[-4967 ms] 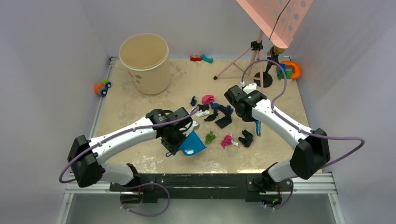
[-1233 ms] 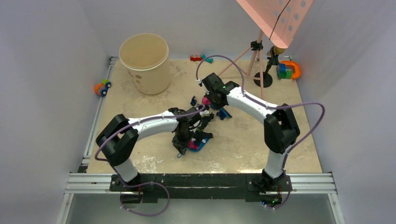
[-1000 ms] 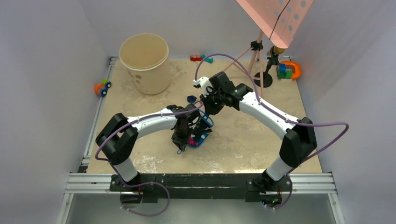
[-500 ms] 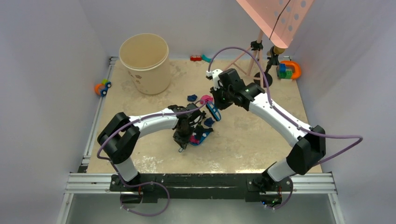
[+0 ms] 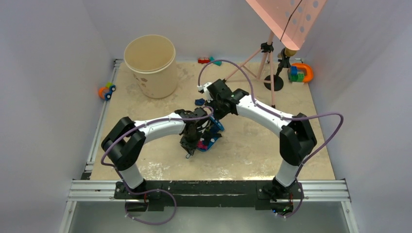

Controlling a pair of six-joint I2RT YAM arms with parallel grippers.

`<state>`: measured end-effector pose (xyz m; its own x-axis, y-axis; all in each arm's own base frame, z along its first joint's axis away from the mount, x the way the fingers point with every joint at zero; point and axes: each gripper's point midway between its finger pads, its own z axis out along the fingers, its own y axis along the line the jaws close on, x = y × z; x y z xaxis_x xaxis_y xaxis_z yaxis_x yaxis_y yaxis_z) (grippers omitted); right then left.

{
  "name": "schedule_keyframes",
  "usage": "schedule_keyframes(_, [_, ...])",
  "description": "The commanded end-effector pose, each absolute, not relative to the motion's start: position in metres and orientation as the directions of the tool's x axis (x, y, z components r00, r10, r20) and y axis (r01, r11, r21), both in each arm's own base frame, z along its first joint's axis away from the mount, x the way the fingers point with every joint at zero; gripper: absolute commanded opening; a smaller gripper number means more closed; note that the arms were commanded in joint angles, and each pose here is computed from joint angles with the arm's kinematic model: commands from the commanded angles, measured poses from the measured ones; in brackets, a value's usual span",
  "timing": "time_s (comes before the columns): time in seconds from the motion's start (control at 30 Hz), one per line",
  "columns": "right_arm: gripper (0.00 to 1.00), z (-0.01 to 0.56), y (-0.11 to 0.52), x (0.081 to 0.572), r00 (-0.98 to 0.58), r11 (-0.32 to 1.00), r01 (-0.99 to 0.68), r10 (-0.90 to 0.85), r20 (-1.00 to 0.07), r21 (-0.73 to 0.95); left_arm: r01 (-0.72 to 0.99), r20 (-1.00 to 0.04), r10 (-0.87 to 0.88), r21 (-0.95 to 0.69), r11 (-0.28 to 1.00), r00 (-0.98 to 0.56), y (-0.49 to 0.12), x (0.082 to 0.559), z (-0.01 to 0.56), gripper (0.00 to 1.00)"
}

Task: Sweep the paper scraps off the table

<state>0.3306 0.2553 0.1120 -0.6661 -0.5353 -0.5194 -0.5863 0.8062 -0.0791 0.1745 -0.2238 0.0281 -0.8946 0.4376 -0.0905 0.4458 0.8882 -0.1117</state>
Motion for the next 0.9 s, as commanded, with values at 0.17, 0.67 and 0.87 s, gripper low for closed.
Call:
schedule_keyframes(0.17, [0.0,0.156,0.316,0.247,-0.539,0.51,-0.825,-0.576,-0.614,0.245,0.475,-0.153,0.459,-0.088,0.876,-0.875,-0.227,0.189,0.029,0.0])
schedule_keyframes(0.67, [0.0,0.214,0.248,0.262,-0.633,0.787,-0.606,-0.392,-0.667,0.113,0.533,-0.398,0.44,-0.161,0.83,-0.805,-0.232,0.188,0.064,0.0])
schedule_keyframes(0.87, [0.0,0.254,0.225,0.263,-0.587,0.839,-0.537,-0.296,-0.754,0.088,0.53,-0.406,0.43,-0.174,0.83,-0.806,-0.23,0.183,0.073,0.0])
